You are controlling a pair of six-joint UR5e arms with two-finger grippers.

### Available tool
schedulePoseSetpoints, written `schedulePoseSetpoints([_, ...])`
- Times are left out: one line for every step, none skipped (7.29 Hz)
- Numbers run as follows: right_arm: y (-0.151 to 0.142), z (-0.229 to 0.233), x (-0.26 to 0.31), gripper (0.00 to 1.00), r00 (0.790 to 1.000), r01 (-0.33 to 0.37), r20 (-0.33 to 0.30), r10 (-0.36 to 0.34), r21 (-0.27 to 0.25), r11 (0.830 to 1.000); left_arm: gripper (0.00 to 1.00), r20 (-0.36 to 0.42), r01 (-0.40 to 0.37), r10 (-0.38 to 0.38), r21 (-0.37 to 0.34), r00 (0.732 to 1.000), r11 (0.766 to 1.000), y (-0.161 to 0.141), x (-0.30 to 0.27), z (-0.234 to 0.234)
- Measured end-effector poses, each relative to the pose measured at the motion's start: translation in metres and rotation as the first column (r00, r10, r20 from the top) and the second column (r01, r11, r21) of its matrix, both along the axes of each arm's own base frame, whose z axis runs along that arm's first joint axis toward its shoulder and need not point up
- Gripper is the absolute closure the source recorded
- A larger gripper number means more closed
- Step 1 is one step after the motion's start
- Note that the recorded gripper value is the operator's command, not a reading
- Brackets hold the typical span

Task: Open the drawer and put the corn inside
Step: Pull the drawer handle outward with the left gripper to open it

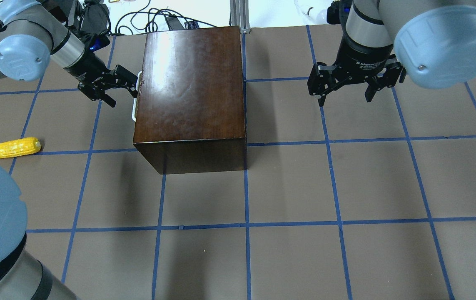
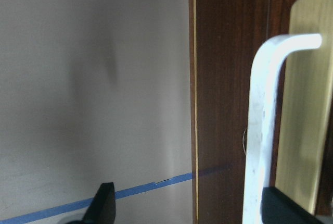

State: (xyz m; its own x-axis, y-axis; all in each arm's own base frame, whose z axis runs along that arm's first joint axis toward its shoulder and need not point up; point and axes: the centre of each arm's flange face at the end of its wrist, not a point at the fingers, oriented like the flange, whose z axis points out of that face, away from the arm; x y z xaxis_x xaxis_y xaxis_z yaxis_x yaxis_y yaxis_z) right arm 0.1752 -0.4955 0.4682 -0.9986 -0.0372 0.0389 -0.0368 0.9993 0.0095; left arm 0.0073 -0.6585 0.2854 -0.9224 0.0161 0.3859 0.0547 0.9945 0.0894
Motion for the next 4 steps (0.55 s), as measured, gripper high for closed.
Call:
schedulePoseSetpoints([0.0, 0.0, 0.0, 0.0, 1.0, 0.0, 0.0, 0.0, 0.0, 1.0, 0.0, -0.007, -0.001, 0.001, -0.006, 1.0, 1.0, -0.0003, -0.0009, 0.0026])
schedulePoseSetpoints([0.0, 0.0, 0.0, 0.0, 1.0, 0.0, 0.0, 0.0, 0.0, 1.0, 0.0, -0.01, -0.001, 0.001, -0.007, 1.0, 1.0, -0.0003, -0.0012, 0.0028])
schedulePoseSetpoints([0.0, 0.0, 0.0, 0.0, 1.0, 0.0, 0.0, 0.0, 0.0, 1.0, 0.0, -0.012, 0.0, 0.0, -0.004, 1.0, 1.0, -0.0002, -0.0012, 0.0007])
schedulePoseSetpoints([0.0, 0.0, 0.0, 0.0, 1.0, 0.0, 0.0, 0.0, 0.0, 1.0, 0.0, -0.014, 0.003, -0.003, -0.001, 1.0, 1.0, -0.0005, -0.0001, -0.0027])
